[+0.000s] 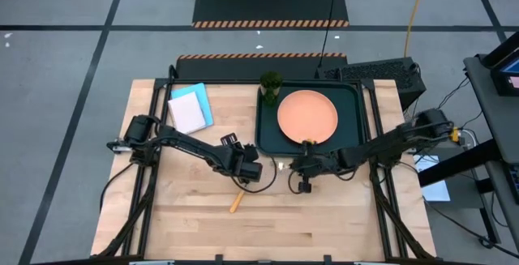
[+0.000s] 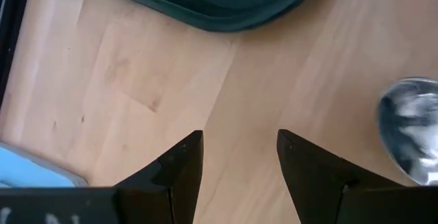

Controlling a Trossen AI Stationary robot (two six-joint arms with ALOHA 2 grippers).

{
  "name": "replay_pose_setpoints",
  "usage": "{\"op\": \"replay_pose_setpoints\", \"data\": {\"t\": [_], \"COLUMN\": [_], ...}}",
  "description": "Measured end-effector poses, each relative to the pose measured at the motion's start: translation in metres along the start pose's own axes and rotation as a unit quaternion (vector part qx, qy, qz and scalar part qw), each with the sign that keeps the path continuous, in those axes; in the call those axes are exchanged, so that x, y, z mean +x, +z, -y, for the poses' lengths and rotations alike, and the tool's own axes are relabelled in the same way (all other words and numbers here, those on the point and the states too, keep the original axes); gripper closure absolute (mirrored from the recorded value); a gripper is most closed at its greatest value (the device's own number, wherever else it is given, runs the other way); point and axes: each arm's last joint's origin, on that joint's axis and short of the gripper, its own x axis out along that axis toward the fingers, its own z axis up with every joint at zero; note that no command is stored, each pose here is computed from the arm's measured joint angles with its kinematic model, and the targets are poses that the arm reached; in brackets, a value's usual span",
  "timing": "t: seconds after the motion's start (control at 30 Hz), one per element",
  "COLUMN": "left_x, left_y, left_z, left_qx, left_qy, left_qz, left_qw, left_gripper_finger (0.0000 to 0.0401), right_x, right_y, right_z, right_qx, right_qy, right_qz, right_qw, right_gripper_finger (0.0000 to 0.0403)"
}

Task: Pick and place plate/cup/fork/spoon on tray
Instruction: Put the orange fork to the right of the orange plate on the black tray

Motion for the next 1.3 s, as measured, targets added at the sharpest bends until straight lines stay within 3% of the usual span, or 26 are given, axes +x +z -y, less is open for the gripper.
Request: {"op": "replay_pose_setpoints", "data": {"t": [0.13, 0.33, 0.63, 0.97, 1.3], "left_x": [-0.001, -0.002, -0.006, -0.007, -0.008], "left_y": [-0.004, -0.004, -0.001, 0.008, 0.012], "left_z": [0.000, 0.000, 0.010, 0.017, 0.018], "left_qx": [-0.004, -0.020, -0.021, -0.023, -0.020], "left_qy": [0.006, 0.008, -0.015, -0.051, -0.063], "left_qz": [-0.011, -0.014, 0.021, 0.058, 0.077], "left_qw": [1.000, 1.000, 0.999, 0.997, 0.995], "left_gripper_finger": [0.0210, 0.0210, 0.0210, 0.0210, 0.0210], "right_x": [-0.026, -0.063, -0.099, -0.104, -0.088], "right_y": [0.005, 0.000, -0.010, -0.042, -0.080], "right_z": [0.011, 0.031, 0.051, 0.082, 0.102], "right_qx": [0.030, 0.098, 0.191, 0.318, 0.385], "right_qy": [-0.083, -0.222, -0.276, -0.421, -0.474], "right_qz": [0.016, 0.037, 0.052, 0.056, 0.052], "right_qw": [0.996, 0.969, 0.941, 0.848, 0.791], "right_gripper_finger": [0.0400, 0.0400, 0.0399, 0.0400, 0.0400]}}
